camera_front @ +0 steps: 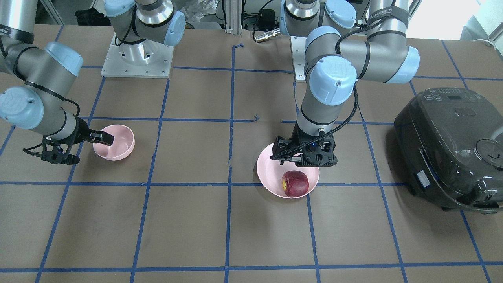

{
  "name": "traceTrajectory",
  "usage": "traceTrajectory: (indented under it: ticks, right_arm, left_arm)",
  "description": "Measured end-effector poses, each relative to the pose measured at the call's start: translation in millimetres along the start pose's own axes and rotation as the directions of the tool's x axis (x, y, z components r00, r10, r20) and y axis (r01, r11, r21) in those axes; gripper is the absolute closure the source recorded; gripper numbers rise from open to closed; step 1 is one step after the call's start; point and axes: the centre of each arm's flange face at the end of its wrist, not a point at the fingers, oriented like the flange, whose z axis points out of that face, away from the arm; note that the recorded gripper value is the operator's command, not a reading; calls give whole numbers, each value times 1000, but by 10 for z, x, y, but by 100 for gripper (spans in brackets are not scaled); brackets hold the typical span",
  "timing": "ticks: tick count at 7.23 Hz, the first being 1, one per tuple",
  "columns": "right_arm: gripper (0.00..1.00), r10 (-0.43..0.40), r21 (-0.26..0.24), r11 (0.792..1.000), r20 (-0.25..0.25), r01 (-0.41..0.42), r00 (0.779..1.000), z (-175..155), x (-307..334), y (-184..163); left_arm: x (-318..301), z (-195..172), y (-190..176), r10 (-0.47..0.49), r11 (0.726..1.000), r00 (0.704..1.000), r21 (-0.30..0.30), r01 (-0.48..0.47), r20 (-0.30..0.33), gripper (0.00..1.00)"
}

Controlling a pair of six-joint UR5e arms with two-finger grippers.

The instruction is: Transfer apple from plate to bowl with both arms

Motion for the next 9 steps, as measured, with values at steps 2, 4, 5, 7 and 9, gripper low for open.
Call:
traceTrajectory:
  ticks: [2,4,5,7,9]
  right_arm:
    - [100,-20,-5,1000,9,20,1000,49,-10,-13]
    - [100,-81,-7,997,4,81,997,45,-4,-11]
    - [100,-91,-4,996,1,91,996,15,-3,-11]
    - [100,-91,19,996,14,90,996,-161,-61,-16]
    - [100,-29,28,999,107,27,994,-391,-423,-37]
  left_arm:
    - [-40,267,-121,-6,1000,999,6,6,31,3]
    - [-49,624,-254,-13,1000,999,-15,13,48,3]
    - [-45,772,-302,-15,1000,999,-22,16,50,3]
    - [-49,970,-295,-25,999,998,-38,27,56,37]
    - [-47,1049,-248,-40,998,998,-53,44,58,67]
